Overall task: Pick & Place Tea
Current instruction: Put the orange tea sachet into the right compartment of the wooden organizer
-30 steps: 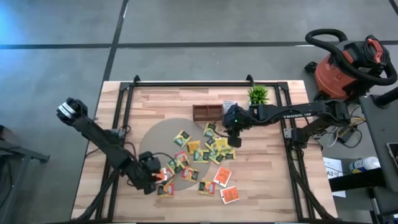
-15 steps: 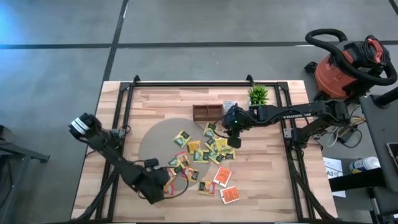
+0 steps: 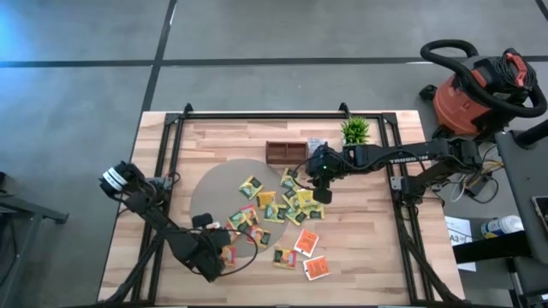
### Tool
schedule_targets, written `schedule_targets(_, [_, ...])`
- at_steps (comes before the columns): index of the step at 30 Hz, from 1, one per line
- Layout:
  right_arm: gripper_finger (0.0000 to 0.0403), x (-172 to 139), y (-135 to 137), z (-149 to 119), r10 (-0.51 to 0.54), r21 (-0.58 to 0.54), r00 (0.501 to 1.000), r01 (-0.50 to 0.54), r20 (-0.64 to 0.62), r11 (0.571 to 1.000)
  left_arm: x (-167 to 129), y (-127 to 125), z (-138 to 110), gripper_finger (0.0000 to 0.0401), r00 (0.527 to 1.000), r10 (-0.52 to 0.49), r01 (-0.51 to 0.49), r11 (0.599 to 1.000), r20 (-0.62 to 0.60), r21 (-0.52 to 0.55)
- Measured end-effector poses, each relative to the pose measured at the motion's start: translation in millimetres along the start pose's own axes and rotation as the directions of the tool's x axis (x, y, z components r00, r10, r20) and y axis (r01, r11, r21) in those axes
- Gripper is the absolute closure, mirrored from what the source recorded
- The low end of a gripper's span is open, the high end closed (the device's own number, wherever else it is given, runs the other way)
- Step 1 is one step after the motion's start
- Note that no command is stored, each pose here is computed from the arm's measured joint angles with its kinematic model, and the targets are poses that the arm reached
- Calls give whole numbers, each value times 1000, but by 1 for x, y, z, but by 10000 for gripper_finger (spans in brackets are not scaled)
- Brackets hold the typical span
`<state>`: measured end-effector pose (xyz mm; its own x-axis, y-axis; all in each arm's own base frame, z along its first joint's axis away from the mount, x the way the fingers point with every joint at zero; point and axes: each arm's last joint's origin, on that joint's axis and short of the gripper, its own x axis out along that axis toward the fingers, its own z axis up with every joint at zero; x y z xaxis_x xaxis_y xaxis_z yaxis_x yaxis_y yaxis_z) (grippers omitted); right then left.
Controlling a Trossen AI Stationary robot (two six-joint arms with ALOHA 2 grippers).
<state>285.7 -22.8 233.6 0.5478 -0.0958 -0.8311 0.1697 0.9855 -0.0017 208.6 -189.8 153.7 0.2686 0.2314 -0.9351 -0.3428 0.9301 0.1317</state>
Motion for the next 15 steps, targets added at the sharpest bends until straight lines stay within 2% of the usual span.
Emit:
schedule_targets(6, [305,0,0,2,2,1,1000,-2,20,1000,-2,5,-1,391,999,31,-31,999,-15,12])
schedule_targets(11, [303,0,0,5,4,3,999,-4,53,1000,-20,12,6,400,999,-23,24,999,25,-42])
schedule_targets(15, [303,0,0,8,6,5,997,-6,81,1000,-45,31,12,400,993,-32,45,992,113,-118])
